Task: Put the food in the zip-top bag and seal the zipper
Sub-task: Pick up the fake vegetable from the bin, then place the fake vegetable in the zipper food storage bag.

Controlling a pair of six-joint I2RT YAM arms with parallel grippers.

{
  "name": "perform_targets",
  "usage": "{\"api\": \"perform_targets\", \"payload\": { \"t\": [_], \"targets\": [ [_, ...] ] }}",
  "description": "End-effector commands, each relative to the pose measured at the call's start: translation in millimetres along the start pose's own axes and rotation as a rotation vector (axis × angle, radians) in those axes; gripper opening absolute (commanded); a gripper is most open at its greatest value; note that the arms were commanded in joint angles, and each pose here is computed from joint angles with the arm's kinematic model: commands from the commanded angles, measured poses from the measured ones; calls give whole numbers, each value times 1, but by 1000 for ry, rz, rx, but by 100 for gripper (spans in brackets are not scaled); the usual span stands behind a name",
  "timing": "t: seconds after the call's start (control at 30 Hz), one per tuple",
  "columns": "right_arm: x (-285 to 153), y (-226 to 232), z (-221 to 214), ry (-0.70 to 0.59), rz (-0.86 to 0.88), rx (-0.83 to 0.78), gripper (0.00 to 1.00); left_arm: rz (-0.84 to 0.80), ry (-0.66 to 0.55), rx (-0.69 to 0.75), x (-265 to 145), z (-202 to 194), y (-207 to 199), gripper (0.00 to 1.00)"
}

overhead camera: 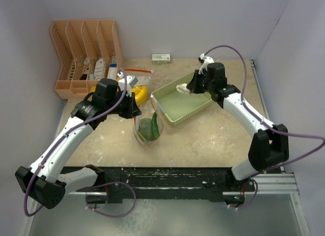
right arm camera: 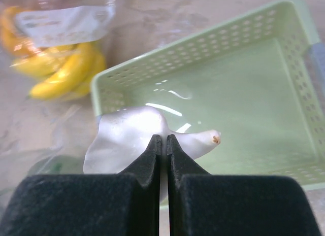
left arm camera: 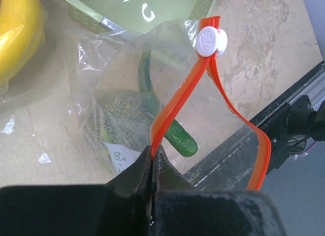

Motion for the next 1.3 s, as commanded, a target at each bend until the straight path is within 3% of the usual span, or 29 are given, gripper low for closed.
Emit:
{"api": "perform_targets", "payload": {
  "t": [0.0, 0.2, 0.37, 0.6, 0.77, 0.83, 0.93, 1.1, 1.17, 1.27],
  "targets": [
    [-52, 64, 23, -80, 340, -54, 0, -11, -38, 20, 3, 10, 0, 0],
    [-129, 151, 11, -119, 722, -156, 0, -9, -31, 18, 6, 11, 1, 0],
    [-173, 187, -7, -113, 916, -179, 0, -6, -24, 13, 8, 11, 2, 0],
    [-172, 211, -48, 3, 1003, -175, 0, -3, -23, 5, 9, 13, 2, 0],
    [-140, 210, -81, 105, 923, -167, 0, -3, -20, 0, 11, 12, 3, 0],
    [-136, 212, -87, 121, 920, -171, 9, -5, -29, 1, 10, 14, 2, 0],
    [-124, 207, -90, 128, 825, -174, 42, -7, -23, 1, 12, 15, 2, 0],
    [-129, 196, -77, 45, 713, -168, 86, -1, -17, 7, 12, 14, 3, 0],
    [-137, 192, -69, 9, 687, -168, 93, 0, -16, 6, 13, 13, 4, 0],
    [-153, 176, -56, -40, 565, -149, 95, -6, -20, 7, 11, 15, 2, 0]
  ]
}}
Point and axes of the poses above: each gripper's point midway between its finger pads, its own x axis out along the fingers, its own y axis along the line the jaws close on, z = x × y, the point moved 5 cm from there along -x, back along the fingers, and after that the axes turned 7 degrees about x, right-handed, at the moved point
